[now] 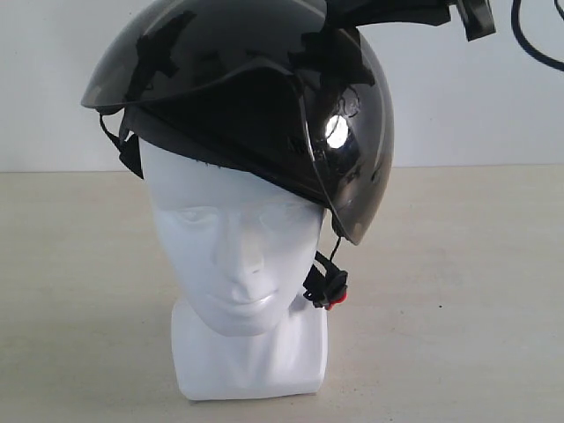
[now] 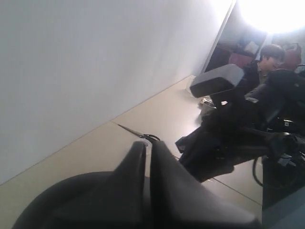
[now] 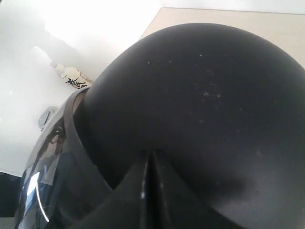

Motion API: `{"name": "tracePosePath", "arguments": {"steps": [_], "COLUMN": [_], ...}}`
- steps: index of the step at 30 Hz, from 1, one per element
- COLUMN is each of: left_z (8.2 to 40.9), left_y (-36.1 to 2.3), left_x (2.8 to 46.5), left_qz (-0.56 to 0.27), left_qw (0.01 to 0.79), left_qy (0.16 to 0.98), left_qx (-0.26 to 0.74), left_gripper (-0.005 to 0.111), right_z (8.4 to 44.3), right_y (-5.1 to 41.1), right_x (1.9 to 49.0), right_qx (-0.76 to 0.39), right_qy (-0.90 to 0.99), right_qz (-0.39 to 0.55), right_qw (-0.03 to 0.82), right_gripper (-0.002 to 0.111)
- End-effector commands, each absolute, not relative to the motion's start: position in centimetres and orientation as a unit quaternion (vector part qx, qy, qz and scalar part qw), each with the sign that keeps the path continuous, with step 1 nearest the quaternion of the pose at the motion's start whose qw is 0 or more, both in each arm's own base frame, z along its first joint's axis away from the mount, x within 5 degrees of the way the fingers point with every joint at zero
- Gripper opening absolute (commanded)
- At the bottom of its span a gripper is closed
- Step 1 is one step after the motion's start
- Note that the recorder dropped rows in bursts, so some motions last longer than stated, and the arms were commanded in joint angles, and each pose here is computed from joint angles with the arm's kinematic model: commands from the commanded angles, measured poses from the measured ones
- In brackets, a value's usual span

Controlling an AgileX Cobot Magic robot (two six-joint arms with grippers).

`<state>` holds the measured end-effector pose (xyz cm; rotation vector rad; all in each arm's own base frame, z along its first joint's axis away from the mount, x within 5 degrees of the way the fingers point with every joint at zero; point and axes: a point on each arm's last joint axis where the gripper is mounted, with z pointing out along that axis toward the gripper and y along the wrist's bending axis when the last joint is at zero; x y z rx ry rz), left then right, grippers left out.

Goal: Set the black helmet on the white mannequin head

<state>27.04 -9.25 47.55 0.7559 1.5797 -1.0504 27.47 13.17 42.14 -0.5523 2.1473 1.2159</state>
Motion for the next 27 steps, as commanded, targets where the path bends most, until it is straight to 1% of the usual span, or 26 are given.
{"name": "tracePosePath", "arguments": {"steps": [1,7,11,16,18,24,27], "left_z": [49.1,50.0,50.3,51.6,51.8,51.7,51.9], "left_y": [-9.4,-9.5,-9.4,-9.6,-9.6,-9.7,-9.6], "left_x": [24.3,21.9,21.1,19.3,18.8,18.4,18.7], "left_qz": [-0.448,-0.446,-0.443,-0.418,-0.422,-0.436,-0.415], "left_qw": [0.522,0.527,0.532,0.574,0.573,0.553,0.578], "left_qy": [0.638,0.625,0.62,0.598,0.596,0.598,0.59], "left_qx": [0.348,0.365,0.369,0.372,0.373,0.383,0.382], "left_gripper": [0.004,0.004,0.004,0.004,0.004,0.004,0.004], "right_z": [41.9,41.9,41.9,41.9,41.9,41.9,41.9], "right_y": [13.3,13.3,13.3,13.3,13.3,13.3,13.3], "right_x": [27.1,27.1,27.1,27.1,27.1,27.1,27.1], "right_qx": [-0.224,-0.224,-0.224,-0.224,-0.224,-0.224,-0.224], "right_qy": [0.814,0.814,0.814,0.814,0.814,0.814,0.814], "right_qz": [0.448,0.448,0.448,0.448,0.448,0.448,0.448], "right_qw": [0.295,0.295,0.296,0.296,0.296,0.296,0.296], "right_gripper": [0.0,0.0,0.0,0.0,0.0,0.0,0.0]}}
